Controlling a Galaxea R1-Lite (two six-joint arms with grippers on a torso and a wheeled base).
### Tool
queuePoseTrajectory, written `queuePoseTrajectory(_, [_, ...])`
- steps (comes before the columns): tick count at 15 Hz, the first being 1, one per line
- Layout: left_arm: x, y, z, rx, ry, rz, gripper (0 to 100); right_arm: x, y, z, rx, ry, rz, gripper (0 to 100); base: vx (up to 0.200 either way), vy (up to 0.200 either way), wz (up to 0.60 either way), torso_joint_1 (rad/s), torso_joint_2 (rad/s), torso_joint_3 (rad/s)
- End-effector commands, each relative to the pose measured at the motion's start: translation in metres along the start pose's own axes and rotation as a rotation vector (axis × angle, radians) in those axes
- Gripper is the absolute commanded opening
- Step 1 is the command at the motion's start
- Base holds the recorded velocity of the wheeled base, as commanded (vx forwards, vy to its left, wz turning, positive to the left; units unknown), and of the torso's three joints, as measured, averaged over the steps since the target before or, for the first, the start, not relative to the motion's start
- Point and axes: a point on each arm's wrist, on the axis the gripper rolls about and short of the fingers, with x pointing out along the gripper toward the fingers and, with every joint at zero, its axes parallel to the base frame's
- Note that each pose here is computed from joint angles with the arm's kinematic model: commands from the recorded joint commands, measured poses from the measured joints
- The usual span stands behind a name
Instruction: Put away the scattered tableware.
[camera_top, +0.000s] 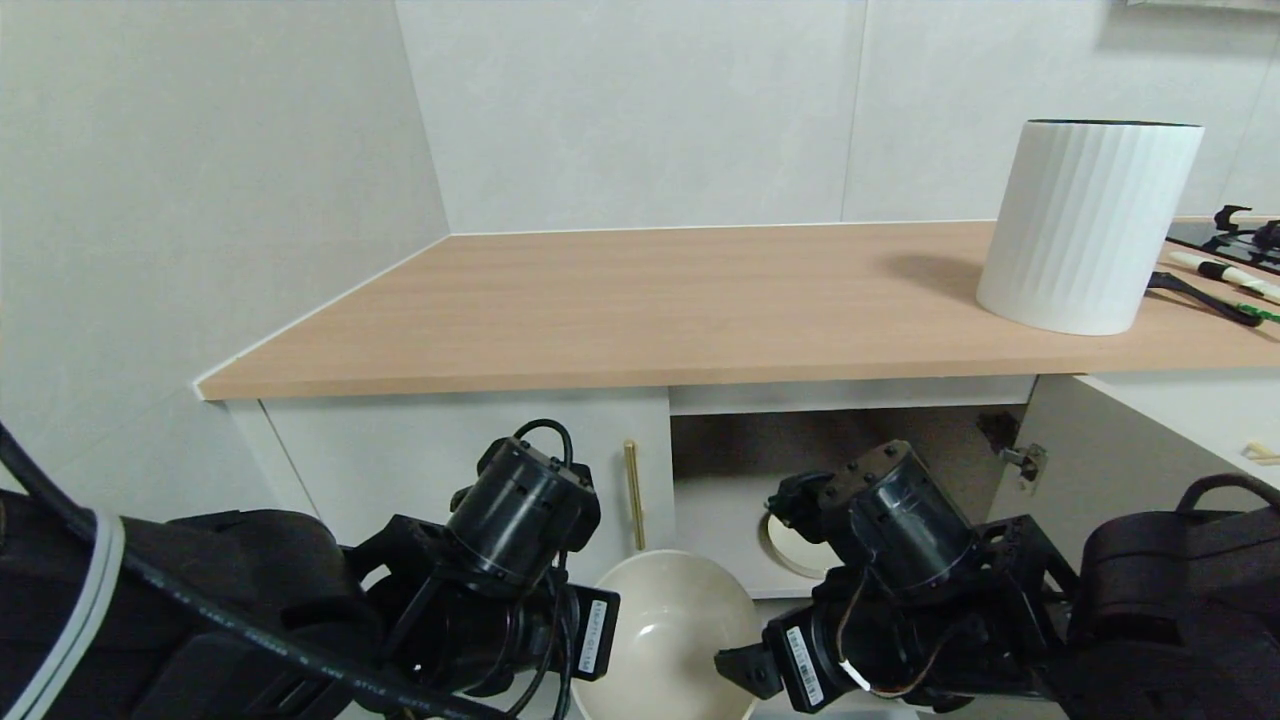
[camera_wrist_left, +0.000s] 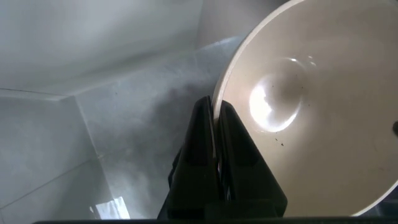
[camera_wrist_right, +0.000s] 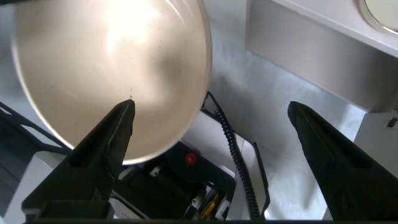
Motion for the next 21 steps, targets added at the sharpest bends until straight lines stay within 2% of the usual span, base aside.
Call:
queuePoseTrajectory(1, [-0.001, -0.0013, -0.0004, 0.003, -0.003, -0.004, 0, 0.0061, -0.0004, -0.0027, 0.0, 0.019, -0.007, 100, 0.0, 0.0, 0.0, 0.0, 0.0, 0.0])
queuePoseTrajectory(3, [-0.0017, -0.0029, -0.0014, 0.009, -0.006, 0.0, 0, 0.0066, -0.0004, -0.0027, 0.0, 0.019, -0.007, 100, 0.0, 0.0, 0.0, 0.0, 0.0, 0.0])
queuePoseTrajectory(4, [-0.0018, -0.003, -0.0015, 0.01, -0.01, 0.009, 0, 0.0071, -0.0005, -0.0032, -0.001, 0.021, -0.007, 0, 0.0, 0.0, 0.0, 0.0, 0.0, 0.0])
queuePoseTrajectory(21, [-0.0013, -0.0023, -0.0041, 0.016, -0.011, 0.034, 0, 0.0112, -0.0023, -0.007, -0.004, 0.04, -0.016, 0, 0.0, 0.0, 0.0, 0.0, 0.0, 0.0])
